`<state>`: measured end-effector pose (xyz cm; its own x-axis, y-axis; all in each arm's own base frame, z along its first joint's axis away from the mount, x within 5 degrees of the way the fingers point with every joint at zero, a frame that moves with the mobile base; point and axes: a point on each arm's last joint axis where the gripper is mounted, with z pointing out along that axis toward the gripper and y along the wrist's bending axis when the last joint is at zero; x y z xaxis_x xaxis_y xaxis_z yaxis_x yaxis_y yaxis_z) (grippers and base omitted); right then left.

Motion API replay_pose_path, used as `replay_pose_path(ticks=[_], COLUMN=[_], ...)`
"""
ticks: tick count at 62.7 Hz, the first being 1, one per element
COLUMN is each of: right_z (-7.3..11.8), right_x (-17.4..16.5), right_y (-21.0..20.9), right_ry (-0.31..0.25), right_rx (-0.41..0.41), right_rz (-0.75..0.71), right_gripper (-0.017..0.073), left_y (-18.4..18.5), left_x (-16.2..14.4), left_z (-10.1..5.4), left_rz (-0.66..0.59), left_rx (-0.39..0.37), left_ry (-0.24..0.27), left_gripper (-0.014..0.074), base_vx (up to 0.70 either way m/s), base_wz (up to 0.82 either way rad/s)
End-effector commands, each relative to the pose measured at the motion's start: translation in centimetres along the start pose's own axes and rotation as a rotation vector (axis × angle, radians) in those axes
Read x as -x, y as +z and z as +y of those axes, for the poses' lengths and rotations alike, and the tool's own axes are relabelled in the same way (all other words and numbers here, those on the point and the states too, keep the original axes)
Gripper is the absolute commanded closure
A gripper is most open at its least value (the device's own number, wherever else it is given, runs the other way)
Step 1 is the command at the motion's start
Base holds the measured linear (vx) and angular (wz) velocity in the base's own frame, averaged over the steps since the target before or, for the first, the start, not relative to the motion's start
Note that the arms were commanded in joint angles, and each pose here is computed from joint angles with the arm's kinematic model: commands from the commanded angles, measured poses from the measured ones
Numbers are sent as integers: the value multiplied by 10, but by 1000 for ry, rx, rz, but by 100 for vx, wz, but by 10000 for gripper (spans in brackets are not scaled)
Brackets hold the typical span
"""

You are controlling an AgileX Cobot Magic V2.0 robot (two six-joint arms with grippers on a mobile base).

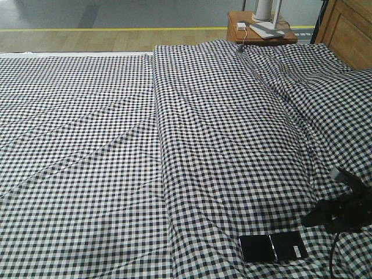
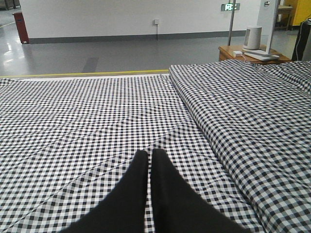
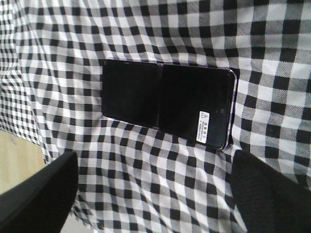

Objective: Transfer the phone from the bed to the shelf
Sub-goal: 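Lower the right gripper and close it on the black phone's edge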

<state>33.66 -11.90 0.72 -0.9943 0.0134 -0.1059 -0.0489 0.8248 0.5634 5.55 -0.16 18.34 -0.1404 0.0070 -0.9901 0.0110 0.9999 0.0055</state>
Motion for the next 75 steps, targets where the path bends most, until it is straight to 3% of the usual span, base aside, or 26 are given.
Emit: replay_pose_path(ticks=[1,28,49,75], right_z=[3,-23,-33,-43], right_x=[11,11,12,9], right_y=[-12,29,47,72], right_ry=[-26,-5,-3,53], right_rx=[22,97,137,203], right_rz=[-43,-31,-52,-72], right_gripper=[-36,-36,-36,-36], left_y=[-1,-1,-1,-1], left_x=[7,7,7,7], left_z=[1,1,1,1], left_rz=[-82,-82,-82,-82], left_rx=[7,7,7,7], left_ry=[-9,-9,-9,-9], left_gripper=[593,593,593,593], base_vx=[0,0,0,0], base_wz=[0,0,0,0])
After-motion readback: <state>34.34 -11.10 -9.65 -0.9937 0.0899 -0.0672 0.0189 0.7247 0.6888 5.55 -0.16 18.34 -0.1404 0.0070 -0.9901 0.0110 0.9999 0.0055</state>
